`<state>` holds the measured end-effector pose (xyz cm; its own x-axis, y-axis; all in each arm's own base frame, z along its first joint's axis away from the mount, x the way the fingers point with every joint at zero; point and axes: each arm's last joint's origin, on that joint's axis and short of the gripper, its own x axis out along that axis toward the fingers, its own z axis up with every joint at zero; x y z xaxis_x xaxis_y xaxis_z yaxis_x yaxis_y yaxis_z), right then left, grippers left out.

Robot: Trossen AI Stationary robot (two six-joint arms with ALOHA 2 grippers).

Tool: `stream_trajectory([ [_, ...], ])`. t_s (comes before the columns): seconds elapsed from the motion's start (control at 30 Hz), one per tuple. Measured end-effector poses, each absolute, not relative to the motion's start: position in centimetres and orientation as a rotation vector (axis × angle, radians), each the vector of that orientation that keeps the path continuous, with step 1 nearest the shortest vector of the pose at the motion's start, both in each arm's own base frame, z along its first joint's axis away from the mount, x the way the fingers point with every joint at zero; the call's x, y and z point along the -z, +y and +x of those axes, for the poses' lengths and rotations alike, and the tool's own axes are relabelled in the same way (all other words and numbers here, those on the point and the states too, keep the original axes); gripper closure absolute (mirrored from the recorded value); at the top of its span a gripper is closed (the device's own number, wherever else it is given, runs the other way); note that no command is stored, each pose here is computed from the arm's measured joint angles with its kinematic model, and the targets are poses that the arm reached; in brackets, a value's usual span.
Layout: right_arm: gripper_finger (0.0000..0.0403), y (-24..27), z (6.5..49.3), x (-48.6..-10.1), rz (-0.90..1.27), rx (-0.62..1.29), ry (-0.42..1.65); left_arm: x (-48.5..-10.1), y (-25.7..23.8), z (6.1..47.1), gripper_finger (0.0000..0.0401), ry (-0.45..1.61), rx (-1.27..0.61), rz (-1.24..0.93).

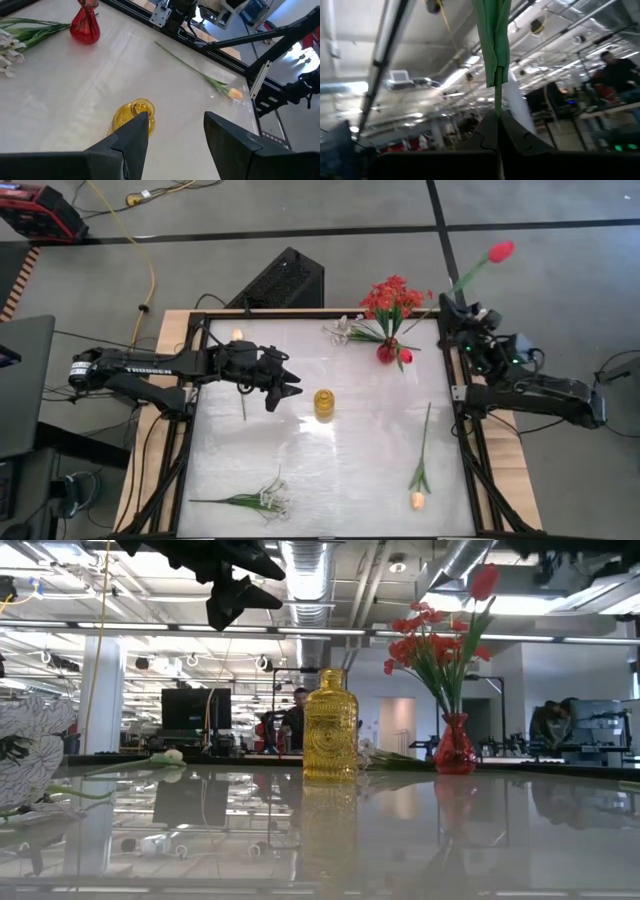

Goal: Sort flowers into vase by color
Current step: Put the red flower into the red vase

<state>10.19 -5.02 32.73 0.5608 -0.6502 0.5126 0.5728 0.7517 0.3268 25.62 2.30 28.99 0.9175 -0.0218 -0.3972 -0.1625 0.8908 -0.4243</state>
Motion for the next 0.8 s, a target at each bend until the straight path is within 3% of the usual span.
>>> stream_trajectory([
  [0.5,0.0379,-8.7,12.2,-25.4,0.111,0.925,-0.560,-29.0,2.4,25.6,0.0222,0.403,-0.091,-0.440],
  [0.8,0.0379,-9.5,13.4,-23.8,0.115,0.937,-0.490,-29.0,2.5,25.6,0.0222,0.403,-0.092,-0.432],
])
